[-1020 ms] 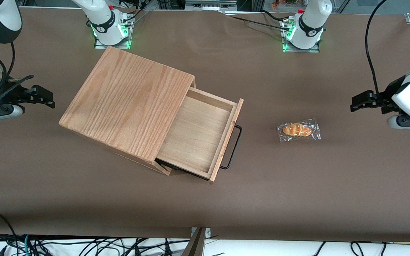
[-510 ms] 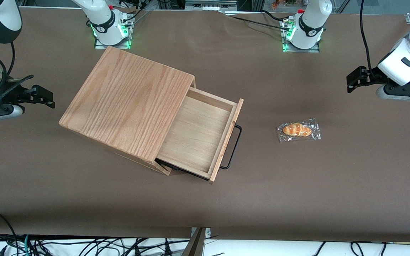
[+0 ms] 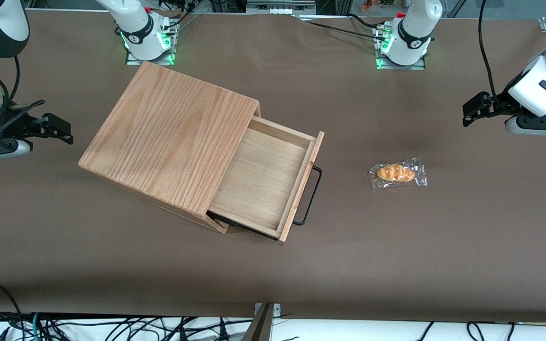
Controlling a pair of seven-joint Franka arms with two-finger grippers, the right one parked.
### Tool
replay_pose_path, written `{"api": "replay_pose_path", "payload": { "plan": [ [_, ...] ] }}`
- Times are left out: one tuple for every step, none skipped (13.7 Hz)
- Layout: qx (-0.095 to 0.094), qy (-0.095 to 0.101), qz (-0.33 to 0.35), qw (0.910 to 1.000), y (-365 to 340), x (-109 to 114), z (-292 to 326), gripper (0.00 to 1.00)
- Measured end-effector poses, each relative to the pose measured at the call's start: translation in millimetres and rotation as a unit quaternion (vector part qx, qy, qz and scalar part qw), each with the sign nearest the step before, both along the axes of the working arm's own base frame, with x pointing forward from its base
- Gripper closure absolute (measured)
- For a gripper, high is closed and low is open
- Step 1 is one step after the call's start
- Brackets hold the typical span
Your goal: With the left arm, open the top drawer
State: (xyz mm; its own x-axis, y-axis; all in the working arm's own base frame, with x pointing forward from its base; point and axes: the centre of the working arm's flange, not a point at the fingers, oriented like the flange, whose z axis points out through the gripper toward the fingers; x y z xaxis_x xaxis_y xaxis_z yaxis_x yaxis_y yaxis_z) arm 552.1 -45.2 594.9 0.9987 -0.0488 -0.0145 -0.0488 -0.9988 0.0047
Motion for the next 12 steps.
{"api": "replay_pose_path", "payload": {
  "plan": [
    [-0.007, 0.000, 0.001, 1.0000, -1.1, -1.5, 0.7, 0.00],
    [-0.011, 0.000, 0.002, 0.9999, -0.8, -2.3, 0.7, 0.00],
    [-0.017, 0.001, 0.004, 0.9998, -0.1, -2.4, 0.2, 0.00],
    [-0.021, 0.001, 0.006, 0.9998, 1.0, -2.2, -0.5, 0.00],
    [-0.022, 0.001, 0.008, 0.9997, 2.3, -2.1, -0.8, 0.00],
    [-0.022, 0.000, 0.009, 0.9997, 3.5, -1.9, -0.8, 0.00],
    [-0.022, 0.000, 0.010, 0.9997, 4.4, -1.8, -0.7, 0.00],
    [-0.022, 0.000, 0.010, 0.9997, 4.8, -1.8, -0.6, 0.00],
    [-0.022, 0.000, 0.010, 0.9997, 4.9, -1.7, -0.6, 0.00],
    [-0.020, -0.001, 0.009, 0.9997, 4.4, -1.8, -0.5, 0.00],
    [-0.019, -0.001, 0.008, 0.9998, 3.4, -1.9, -0.3, 0.00],
    [-0.019, -0.002, 0.007, 0.9998, 2.7, -2.0, 0.0, 0.00]
  ]
}}
